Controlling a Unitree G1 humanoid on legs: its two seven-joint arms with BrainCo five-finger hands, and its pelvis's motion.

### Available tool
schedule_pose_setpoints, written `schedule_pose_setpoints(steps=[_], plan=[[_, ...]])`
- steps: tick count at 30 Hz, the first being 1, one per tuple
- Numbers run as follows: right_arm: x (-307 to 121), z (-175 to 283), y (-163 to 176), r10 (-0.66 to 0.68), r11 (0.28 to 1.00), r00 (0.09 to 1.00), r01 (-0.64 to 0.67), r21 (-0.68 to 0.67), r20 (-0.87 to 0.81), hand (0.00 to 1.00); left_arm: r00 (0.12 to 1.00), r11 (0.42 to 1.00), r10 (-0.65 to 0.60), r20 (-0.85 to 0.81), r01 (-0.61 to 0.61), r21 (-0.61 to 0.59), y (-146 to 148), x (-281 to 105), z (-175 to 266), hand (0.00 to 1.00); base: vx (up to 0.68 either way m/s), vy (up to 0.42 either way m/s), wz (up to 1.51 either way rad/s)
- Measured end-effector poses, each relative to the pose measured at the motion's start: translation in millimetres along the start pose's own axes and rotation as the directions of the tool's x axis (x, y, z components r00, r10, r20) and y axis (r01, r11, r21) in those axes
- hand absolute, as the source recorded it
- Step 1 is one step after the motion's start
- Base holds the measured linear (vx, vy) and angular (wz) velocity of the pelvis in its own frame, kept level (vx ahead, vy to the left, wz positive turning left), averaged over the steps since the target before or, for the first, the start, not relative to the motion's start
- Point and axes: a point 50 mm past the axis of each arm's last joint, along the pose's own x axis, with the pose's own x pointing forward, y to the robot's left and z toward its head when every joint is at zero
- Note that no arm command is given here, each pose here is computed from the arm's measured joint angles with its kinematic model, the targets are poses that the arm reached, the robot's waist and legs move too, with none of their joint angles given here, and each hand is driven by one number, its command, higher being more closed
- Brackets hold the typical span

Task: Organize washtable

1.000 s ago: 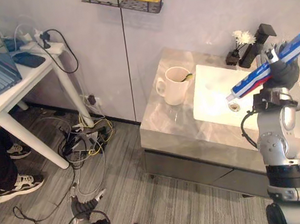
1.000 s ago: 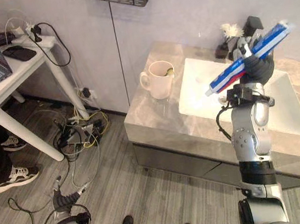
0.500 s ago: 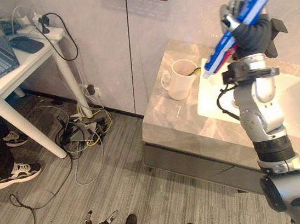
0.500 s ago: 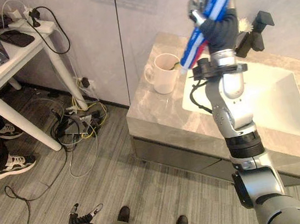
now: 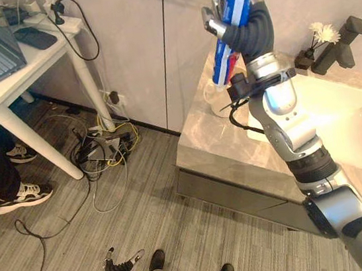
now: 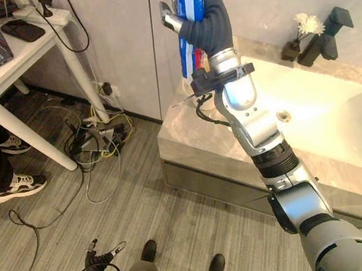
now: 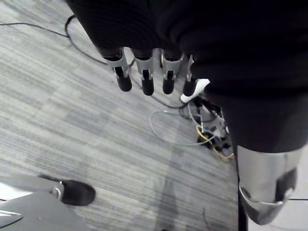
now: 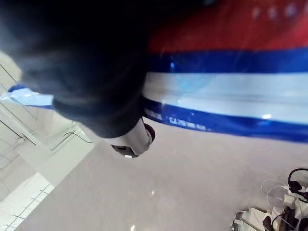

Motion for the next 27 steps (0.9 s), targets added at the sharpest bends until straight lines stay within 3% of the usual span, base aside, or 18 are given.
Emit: schedule_pose_setpoints(steps=[11,27], plan=[[4.5,-8.6,6.2,0.033,0.993,0.999,-0.036,-0.115,-0.022,1.00,1.000,0.999,-0.016,0.023,0.015,0.048,1.2,7.4,4.8,0.00,-0.01,-0.002,0.07],[3.4,-19.5,0.1,0.002,0.991,0.997,-0.012,-0.133,-0.079,1.00,1.000,0.999,-0.014,0.026,0.013,0.048,2.0,7.7,5.6,0.00,-0.01,0.001,0.01]])
